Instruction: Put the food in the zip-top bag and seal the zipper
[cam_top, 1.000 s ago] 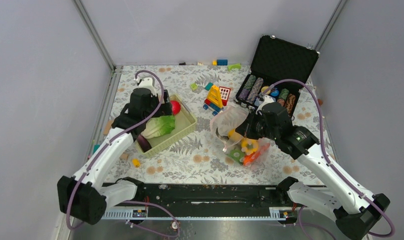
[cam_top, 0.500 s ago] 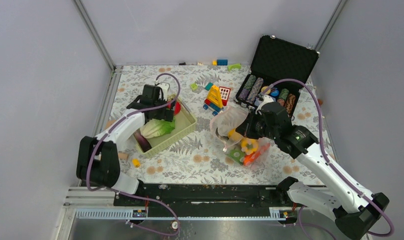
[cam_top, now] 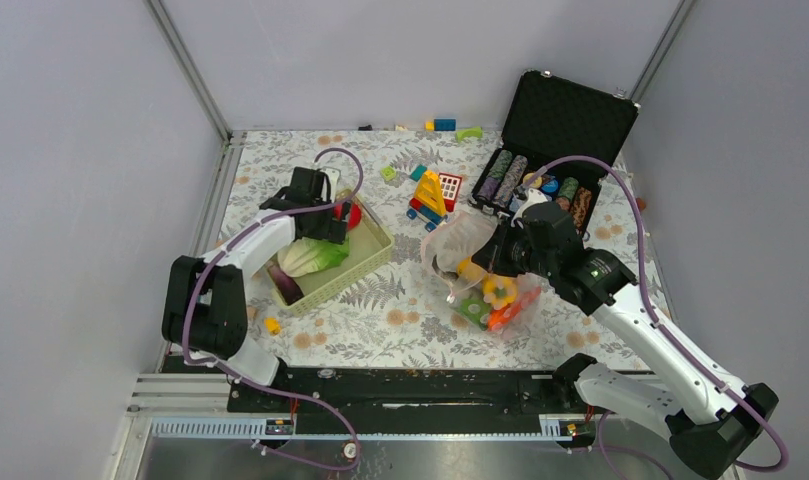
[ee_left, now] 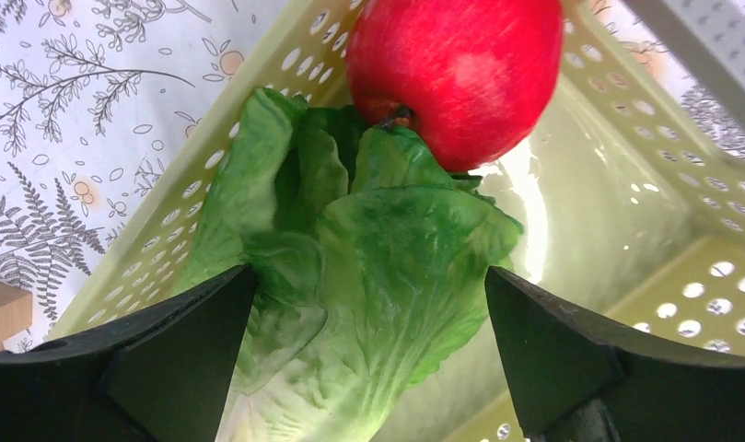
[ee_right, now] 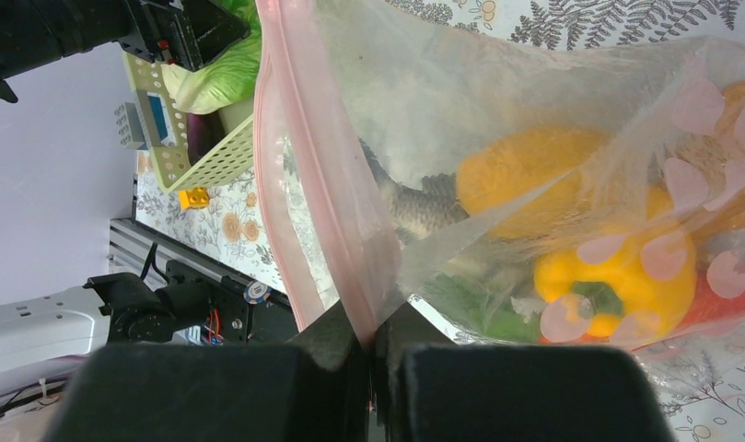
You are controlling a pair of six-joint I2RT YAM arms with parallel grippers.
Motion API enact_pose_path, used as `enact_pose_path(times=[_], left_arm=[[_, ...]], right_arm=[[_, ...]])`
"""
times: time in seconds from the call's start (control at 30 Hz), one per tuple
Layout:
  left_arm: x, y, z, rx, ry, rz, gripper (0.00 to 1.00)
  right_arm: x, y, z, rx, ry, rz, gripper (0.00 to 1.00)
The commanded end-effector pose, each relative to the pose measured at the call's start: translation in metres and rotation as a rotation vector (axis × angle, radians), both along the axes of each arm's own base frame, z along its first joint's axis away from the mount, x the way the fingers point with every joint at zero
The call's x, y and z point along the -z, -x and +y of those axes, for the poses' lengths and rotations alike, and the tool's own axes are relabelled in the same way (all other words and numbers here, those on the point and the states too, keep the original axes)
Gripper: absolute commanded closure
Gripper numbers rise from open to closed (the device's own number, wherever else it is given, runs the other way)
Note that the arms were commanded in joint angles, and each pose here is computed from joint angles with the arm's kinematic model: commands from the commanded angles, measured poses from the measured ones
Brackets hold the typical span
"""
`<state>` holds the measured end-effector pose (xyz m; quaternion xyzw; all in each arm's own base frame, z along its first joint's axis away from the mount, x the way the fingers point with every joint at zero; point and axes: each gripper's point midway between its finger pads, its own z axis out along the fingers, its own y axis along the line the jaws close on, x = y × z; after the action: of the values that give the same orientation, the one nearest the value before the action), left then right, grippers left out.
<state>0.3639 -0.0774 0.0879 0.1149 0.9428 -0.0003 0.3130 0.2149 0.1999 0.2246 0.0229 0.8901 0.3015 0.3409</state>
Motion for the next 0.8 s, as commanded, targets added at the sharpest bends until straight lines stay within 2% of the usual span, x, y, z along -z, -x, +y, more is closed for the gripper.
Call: enact_pose_path(times=[0.0,0.2,0.3,0.5,0.67,0.77], left_arm=[[0.007,0.000,0.017,-0.103,-0.058,0.041,0.01],[0.017,0.003,0.019,-0.129,-0.090,0.076,0.01],[0.018,0.002,0.020,-0.142,-0.110,0.076,0.07],[0.014,0.001,0.023,-0.170,-0.133,0.064,0.46],[0.012,0.000,0.019,-0.166,-0.119,0.055,0.61],[0.014,0.002,0.020,-0.173,-0.136,0.056,0.78]], right_arm=[[-0.019,-0.007,-0.002,0.010,-0.006,-0.048,1.00],[-0.020,-0.009,-0.002,0.016,-0.006,-0.052,1.00],[-0.020,-0.009,-0.002,0.015,-0.005,-0.052,1.00],[-0.023,-0.010,-0.004,0.030,-0.006,-0.063,1.00],[-0.022,-0.012,-0.005,0.035,0.002,-0.061,1.00],[-0.021,-0.012,-0.004,0.034,0.001,-0.058,1.00]])
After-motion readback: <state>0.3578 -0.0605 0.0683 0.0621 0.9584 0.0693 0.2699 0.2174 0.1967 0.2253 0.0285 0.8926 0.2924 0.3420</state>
